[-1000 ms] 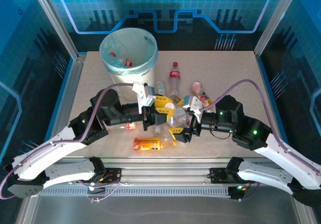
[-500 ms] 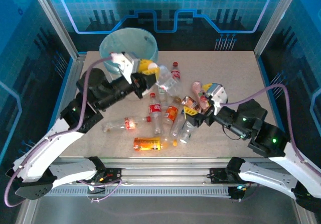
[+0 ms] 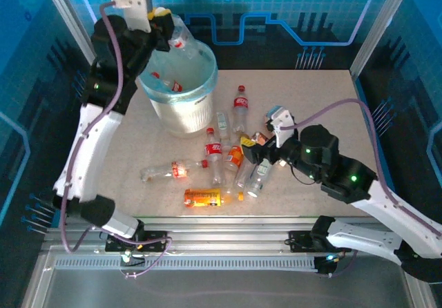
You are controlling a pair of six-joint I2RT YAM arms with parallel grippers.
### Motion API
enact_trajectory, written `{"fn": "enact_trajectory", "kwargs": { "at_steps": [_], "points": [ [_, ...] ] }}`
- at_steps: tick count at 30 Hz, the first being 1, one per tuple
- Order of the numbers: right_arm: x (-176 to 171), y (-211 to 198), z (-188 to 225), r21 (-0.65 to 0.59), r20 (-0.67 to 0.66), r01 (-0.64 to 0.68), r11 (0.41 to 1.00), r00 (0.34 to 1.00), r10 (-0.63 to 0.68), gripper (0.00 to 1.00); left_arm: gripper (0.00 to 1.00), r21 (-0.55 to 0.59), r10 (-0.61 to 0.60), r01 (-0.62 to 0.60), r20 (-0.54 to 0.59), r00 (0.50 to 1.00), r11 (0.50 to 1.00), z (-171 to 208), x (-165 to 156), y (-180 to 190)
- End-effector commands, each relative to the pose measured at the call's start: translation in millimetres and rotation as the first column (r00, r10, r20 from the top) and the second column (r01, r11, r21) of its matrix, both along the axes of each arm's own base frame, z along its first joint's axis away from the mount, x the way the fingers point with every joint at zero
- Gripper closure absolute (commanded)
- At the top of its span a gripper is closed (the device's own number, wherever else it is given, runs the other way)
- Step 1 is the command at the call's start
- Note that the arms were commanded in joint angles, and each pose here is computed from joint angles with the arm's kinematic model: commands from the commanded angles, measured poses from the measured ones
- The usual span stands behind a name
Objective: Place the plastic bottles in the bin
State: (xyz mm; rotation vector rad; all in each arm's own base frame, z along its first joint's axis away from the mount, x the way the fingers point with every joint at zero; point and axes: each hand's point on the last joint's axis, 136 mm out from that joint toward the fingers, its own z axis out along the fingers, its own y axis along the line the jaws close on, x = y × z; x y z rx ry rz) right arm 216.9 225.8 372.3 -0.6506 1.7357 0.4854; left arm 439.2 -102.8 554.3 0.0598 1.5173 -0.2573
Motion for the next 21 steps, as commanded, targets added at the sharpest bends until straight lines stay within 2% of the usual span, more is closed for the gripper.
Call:
{"fn": "enact_trajectory", "kwargs": {
  "at_steps": [1, 8, 15, 21],
  "points": [
    [-2, 16, 23, 0.099, -0.005, -0.027, 0.995, 1.0, 0.027, 0.05, 1.0, -0.026, 0.066, -0.07, -0.141, 0.988, 0.997, -47, 39, 25],
    [8, 53, 1, 0.07, -0.061, -0.037, 0.997, 0.997, 0.042, 0.05, 1.0, 0.003, 0.105, -0.108, -0.268, 0.958, 0.994, -118, 91, 37],
    [5, 90, -26, 0.019, -0.114, -0.093, 0.995, 0.989, 0.095, 0.03, 1.0, 0.052, 0.096, -0.083, -0.346, 0.933, 0.995, -169, 113, 31],
    [4, 90, -40, 0.003, -0.146, -0.082, 0.997, 0.986, 0.082, 0.02, 1.0, 0.101, 0.082, -0.039, -0.461, 0.883, 0.994, -225, 125, 26]
  ]
}}
